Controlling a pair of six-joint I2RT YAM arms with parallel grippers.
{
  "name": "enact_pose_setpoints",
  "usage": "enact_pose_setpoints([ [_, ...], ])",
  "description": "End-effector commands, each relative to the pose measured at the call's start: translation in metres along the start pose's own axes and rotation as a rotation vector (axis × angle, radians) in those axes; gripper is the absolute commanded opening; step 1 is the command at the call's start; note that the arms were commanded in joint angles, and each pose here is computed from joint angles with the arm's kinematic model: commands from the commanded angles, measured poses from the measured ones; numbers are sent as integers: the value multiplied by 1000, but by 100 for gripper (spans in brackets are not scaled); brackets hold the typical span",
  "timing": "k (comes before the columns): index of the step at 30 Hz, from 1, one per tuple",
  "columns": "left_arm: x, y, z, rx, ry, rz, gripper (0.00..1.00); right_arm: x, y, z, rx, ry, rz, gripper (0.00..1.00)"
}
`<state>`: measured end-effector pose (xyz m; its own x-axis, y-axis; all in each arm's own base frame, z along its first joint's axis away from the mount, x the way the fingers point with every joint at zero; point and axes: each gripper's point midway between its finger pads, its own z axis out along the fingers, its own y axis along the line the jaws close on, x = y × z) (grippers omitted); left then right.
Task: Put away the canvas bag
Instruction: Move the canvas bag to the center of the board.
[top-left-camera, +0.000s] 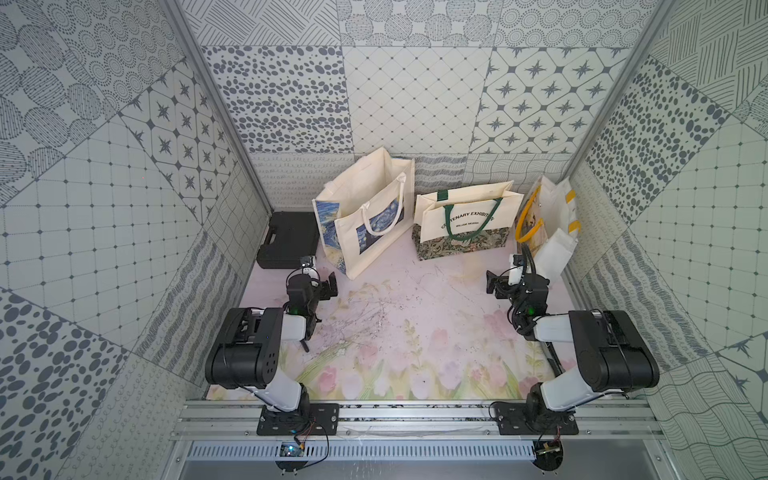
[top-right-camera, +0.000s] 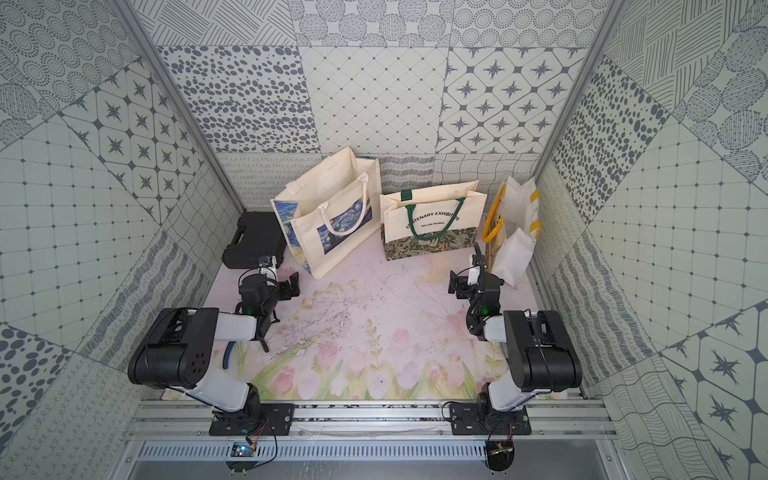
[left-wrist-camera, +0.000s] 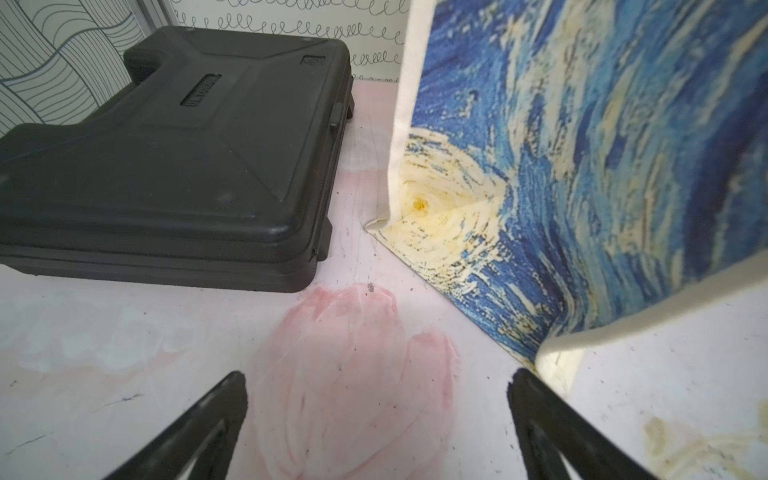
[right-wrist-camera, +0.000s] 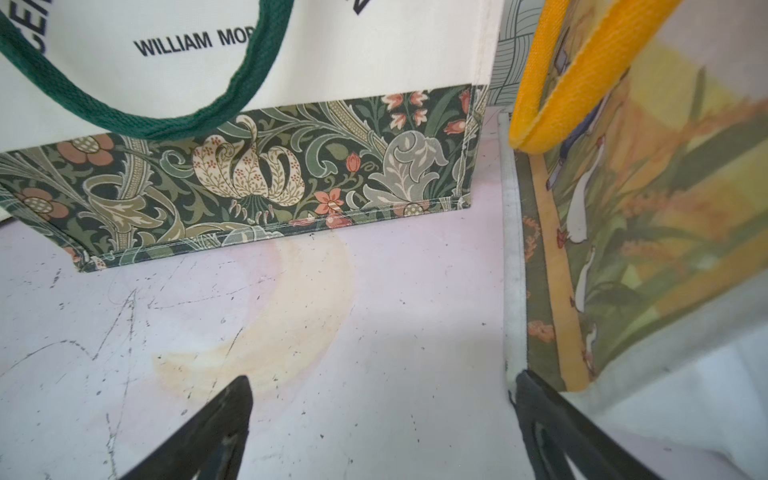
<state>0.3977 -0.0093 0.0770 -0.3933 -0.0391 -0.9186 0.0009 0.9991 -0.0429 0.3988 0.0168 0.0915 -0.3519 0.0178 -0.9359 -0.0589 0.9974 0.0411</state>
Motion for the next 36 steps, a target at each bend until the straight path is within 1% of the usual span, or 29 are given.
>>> enact_pose_setpoints([
  [1, -3, -2, 1, 9, -8, 16, 100, -15, 0, 2, 7, -48, -16, 99],
  [24, -3, -5, -1, 0, -21, 41, 99, -14, 0, 2, 7, -46, -16, 99],
  [29, -3, -5, -1, 2, -20, 40, 100, -15, -3, 3, 24, -46, -7, 99],
  [31, -8, -13, -7, 34, -48, 70, 99, -17, -2, 2, 44, -52, -19, 99],
  [32, -12, -12, -11, 7, -60, 77, 99, -22, -4, 1, 77, -66, -24, 99],
  [33, -20, -10, -17, -37, -75, 83, 99, -28, 3, -2, 71, -63, -57, 99],
  [35, -35, -10, -28, -86, -94, 101, 100, -42, 18, -8, 61, -12, -125, 99],
  [36, -45, -10, -36, -120, -108, 112, 100, -54, 26, -12, 72, -17, -156, 99],
])
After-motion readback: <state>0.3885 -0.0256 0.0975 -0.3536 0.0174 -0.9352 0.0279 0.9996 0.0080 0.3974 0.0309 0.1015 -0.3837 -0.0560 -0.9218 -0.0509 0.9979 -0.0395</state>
